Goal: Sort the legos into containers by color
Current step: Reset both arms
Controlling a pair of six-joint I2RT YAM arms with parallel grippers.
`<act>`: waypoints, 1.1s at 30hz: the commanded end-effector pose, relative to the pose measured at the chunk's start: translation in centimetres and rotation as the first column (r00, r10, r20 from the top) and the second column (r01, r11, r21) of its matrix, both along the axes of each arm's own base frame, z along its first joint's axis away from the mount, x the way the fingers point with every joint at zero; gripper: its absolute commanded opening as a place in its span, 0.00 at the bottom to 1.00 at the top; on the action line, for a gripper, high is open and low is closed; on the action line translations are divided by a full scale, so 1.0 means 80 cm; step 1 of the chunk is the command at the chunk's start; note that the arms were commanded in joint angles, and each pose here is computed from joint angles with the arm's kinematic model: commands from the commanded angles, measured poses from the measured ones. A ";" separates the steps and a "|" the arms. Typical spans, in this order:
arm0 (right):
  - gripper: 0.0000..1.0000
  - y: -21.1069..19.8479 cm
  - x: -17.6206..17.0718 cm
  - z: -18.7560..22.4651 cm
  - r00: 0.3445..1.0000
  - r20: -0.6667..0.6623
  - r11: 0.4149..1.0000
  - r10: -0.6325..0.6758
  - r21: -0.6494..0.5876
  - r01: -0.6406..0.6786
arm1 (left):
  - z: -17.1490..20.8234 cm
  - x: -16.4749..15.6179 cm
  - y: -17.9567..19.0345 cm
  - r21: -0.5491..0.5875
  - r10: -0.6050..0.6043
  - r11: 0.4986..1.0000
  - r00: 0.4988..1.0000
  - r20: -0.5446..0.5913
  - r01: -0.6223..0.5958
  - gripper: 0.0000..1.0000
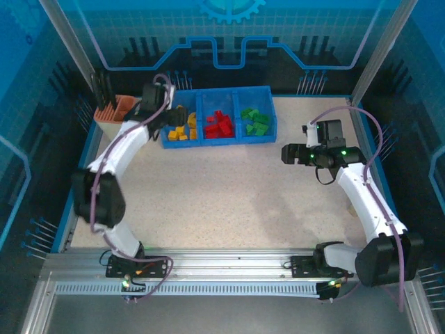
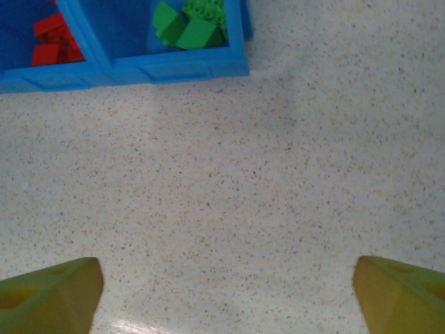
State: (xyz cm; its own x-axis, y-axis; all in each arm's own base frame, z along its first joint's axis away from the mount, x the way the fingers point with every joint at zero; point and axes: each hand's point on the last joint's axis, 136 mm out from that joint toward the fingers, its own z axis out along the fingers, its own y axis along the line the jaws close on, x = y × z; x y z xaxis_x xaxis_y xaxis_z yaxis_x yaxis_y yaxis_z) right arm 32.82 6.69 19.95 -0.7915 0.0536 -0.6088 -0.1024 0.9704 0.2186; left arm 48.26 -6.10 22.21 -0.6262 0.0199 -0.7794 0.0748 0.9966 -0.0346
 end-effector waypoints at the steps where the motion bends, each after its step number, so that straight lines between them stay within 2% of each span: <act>1: 1.00 0.010 0.009 0.016 0.997 0.065 0.999 0.047 -0.003 -0.047 | 0.046 -0.021 0.030 -0.010 0.011 1.000 0.968 0.252 -0.008 0.94; 3: 1.00 0.013 0.012 0.013 0.997 0.054 0.998 0.057 -0.006 -0.057 | 0.038 -0.053 0.051 -0.027 0.047 0.999 0.951 0.306 -0.041 0.99; 9: 1.00 0.016 0.019 0.014 0.990 0.127 0.997 0.058 -0.055 -0.051 | -0.026 -0.129 0.072 -0.080 0.130 0.991 0.915 0.381 -0.108 0.99; 14: 1.00 0.023 0.018 0.014 0.979 0.181 0.995 0.094 -0.053 -0.085 | -0.082 -0.162 0.084 -0.092 0.181 0.983 0.879 0.440 -0.156 0.99; 18: 1.00 0.029 0.011 0.014 0.958 0.256 0.991 0.133 -0.065 -0.120 | -0.111 -0.160 0.086 -0.121 0.187 0.981 0.876 0.445 -0.149 0.99; 21: 1.00 0.026 0.004 0.010 0.945 0.305 0.992 0.119 -0.073 -0.102 | -0.108 -0.148 0.084 -0.123 0.173 0.984 0.860 0.480 -0.130 0.99; 25: 1.00 0.022 -0.007 0.008 0.936 0.334 0.992 0.115 -0.084 -0.092 | -0.131 -0.135 0.079 -0.119 0.149 0.987 0.890 0.430 -0.107 0.99; 29: 1.00 0.010 -0.013 -0.009 0.927 0.360 0.988 0.107 -0.139 -0.061 | -0.140 -0.135 0.083 -0.124 0.161 0.986 0.861 0.483 -0.115 1.00; 33: 1.00 -0.004 -0.017 -0.023 0.904 0.419 0.984 0.086 -0.176 -0.012 | -0.153 -0.114 0.074 -0.109 0.118 0.991 0.916 0.384 -0.083 0.99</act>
State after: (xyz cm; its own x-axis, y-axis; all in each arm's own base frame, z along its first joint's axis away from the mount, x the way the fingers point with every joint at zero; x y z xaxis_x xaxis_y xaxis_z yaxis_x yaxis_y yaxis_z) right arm 30.96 7.00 17.30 -0.5440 -0.0815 -0.8351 -0.2191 0.9745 0.0476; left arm 37.20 0.34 7.92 -0.3021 -0.1154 -0.9463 -0.0486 0.9932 -0.1056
